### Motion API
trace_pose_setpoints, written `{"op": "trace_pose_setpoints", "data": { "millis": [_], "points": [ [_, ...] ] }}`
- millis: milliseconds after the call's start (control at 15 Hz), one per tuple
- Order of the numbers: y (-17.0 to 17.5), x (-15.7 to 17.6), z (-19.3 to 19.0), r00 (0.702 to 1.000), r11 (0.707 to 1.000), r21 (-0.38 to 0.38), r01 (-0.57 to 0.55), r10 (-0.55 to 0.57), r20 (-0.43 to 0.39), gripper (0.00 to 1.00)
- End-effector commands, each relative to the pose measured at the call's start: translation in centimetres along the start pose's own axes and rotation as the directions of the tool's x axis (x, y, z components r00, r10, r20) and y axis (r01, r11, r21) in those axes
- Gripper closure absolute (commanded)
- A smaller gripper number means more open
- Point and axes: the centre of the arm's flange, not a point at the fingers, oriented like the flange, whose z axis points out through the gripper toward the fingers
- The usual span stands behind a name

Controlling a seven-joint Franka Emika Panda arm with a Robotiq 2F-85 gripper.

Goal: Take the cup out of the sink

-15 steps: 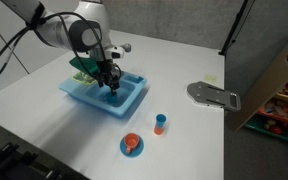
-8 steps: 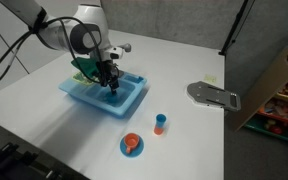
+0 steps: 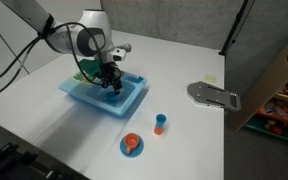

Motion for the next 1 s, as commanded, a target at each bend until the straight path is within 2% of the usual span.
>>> {"op": "trace_pose_setpoints", "data": {
  "millis": [0,533,600,667,733,933],
  "points": [
    [-0.6,1.2,1.1,1.000,0.999,-0.023,-0.026,0.026,0.002,0.00],
    [-0.9,0.7,2.7,1.000,0.999,-0.044,-0.013,0.014,0.026,0.02],
    [-0.9,0.6,2.8,0.999,0.999,-0.046,-0.010,0.011,0.030,0.25],
    [-1.0,0.5,2.8,0.999,0.999,-0.047,-0.009,0.010,0.031,0.26],
    [-1.0,0.4,2.7,0.999,0.999,-0.049,-0.007,0.009,0.033,0.32],
    [-1.0,0.2,2.1,1.000,0.999,-0.046,-0.004,0.006,0.030,0.56]
  ]
}}
